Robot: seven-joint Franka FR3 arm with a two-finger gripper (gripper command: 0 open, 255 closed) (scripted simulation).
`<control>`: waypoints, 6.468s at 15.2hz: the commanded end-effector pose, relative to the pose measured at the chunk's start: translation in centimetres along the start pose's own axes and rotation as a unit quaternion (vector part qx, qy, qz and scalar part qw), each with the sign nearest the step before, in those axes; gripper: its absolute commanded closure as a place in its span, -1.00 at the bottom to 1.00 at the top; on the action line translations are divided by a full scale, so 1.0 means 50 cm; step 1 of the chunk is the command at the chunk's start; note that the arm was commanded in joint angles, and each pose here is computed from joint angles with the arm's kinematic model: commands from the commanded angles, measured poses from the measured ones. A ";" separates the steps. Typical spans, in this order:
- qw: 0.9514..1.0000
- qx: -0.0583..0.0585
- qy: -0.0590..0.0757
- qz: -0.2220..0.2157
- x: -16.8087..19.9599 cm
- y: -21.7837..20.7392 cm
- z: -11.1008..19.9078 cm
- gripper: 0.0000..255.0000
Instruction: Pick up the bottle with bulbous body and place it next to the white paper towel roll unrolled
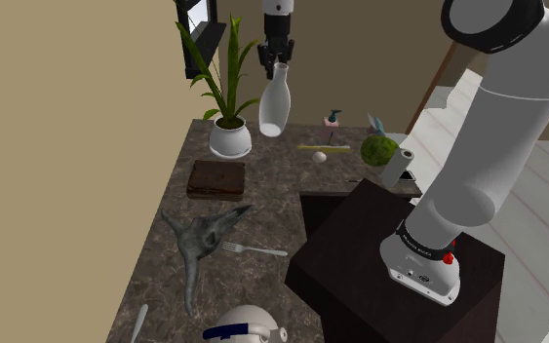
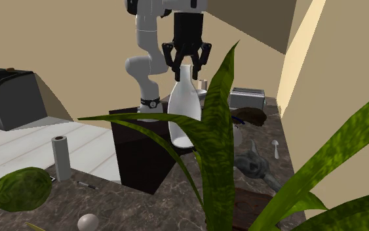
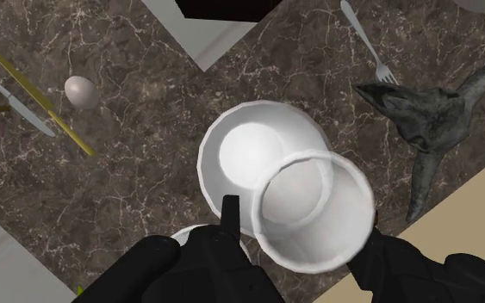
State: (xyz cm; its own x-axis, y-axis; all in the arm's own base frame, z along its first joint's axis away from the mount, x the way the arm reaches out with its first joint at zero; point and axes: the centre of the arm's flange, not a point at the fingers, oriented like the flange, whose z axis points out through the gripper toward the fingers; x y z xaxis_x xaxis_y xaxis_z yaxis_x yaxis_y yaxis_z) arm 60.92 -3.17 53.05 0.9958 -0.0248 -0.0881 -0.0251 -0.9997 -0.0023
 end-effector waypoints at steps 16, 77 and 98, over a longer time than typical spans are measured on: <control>1.000 0.000 0.000 0.000 -0.193 0.315 -0.011 1.00; 1.000 0.000 0.000 0.000 -0.509 0.886 0.394 1.00; 1.000 0.000 0.000 0.000 -0.490 0.886 0.615 1.00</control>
State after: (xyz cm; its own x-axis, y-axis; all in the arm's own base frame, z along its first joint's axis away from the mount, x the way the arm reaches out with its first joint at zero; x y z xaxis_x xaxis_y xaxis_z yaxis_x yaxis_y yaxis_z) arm 32.77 -46.69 24.93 0.9958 -0.0247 -0.0886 -0.0250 -0.9997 -0.0030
